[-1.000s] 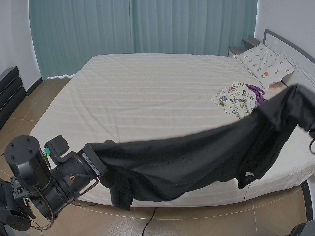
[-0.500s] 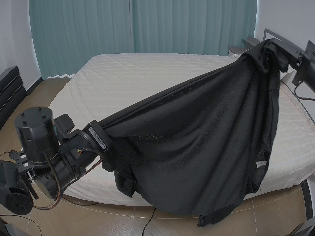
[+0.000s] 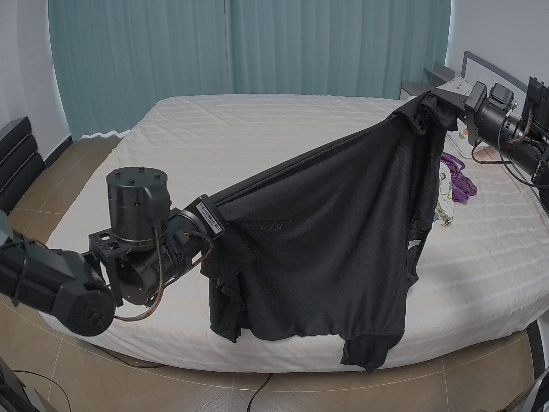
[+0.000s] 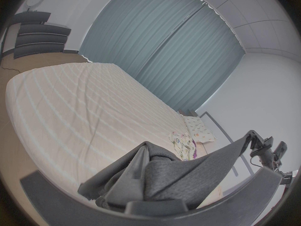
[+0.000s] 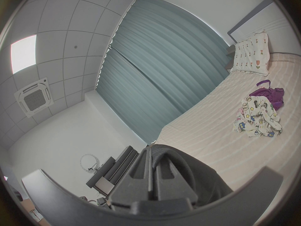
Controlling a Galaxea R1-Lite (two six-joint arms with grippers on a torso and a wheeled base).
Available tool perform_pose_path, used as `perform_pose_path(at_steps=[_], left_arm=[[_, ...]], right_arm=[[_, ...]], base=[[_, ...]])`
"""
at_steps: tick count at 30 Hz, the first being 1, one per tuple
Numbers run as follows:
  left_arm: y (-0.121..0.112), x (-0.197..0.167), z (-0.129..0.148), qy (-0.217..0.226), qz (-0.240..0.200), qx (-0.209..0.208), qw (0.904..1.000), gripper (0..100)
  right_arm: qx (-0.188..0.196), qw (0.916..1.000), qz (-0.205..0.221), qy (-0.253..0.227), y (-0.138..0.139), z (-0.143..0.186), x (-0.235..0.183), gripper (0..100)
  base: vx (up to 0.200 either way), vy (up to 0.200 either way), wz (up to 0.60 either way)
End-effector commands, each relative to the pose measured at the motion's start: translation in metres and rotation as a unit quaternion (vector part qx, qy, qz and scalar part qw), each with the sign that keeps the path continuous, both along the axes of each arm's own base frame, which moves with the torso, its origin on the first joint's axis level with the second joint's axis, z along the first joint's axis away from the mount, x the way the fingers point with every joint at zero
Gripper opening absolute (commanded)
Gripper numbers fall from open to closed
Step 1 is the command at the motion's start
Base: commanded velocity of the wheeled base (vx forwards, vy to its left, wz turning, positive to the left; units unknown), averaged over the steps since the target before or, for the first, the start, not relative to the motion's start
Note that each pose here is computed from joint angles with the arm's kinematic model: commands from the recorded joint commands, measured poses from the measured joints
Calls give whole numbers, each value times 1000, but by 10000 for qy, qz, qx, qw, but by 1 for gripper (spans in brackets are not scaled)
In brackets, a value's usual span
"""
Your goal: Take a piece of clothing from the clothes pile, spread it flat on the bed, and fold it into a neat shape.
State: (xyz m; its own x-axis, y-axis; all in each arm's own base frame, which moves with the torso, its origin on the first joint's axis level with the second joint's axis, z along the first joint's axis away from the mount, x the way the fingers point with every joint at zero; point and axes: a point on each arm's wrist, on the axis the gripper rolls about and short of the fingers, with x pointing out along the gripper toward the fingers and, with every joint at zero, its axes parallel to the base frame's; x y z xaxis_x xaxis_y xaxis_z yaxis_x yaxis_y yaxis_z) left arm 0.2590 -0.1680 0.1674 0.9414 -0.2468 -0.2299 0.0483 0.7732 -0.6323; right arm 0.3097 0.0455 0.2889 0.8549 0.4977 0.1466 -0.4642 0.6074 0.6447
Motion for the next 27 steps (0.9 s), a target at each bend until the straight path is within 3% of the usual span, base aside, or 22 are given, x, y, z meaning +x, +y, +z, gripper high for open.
perform_pose_path(at_steps=[1,4,13,15,25,26,27], left_arm=[[-1,28,-19,222,215,155,9994,0],[2,55,-31,391,445,247,9979,0],[5,91,-50,612,394,227,9971,0],[3,121,-66,781,546,313,9950,0],[-3,165,-109,1133,684,476,9901,0],[-4,171,-116,1162,712,476,9895,100],[-4,175,-120,1170,727,478,9893,100]], right_arm=[[-57,9997,-47,247,1,-19,26,0],[-87,9991,-110,389,3,-32,43,0],[-153,9977,-243,616,5,-54,67,0],[-179,9955,-410,835,6,-75,86,0],[-218,9883,-889,1217,10,-124,130,0],[-215,9873,-918,1276,12,-132,137,0],[-226,9862,-972,1320,14,-138,141,0]], base=[[200,0,0],[200,0,0],[200,0,0],[0,0,0],[0,0,0],[0,0,0],[0,0,0]])
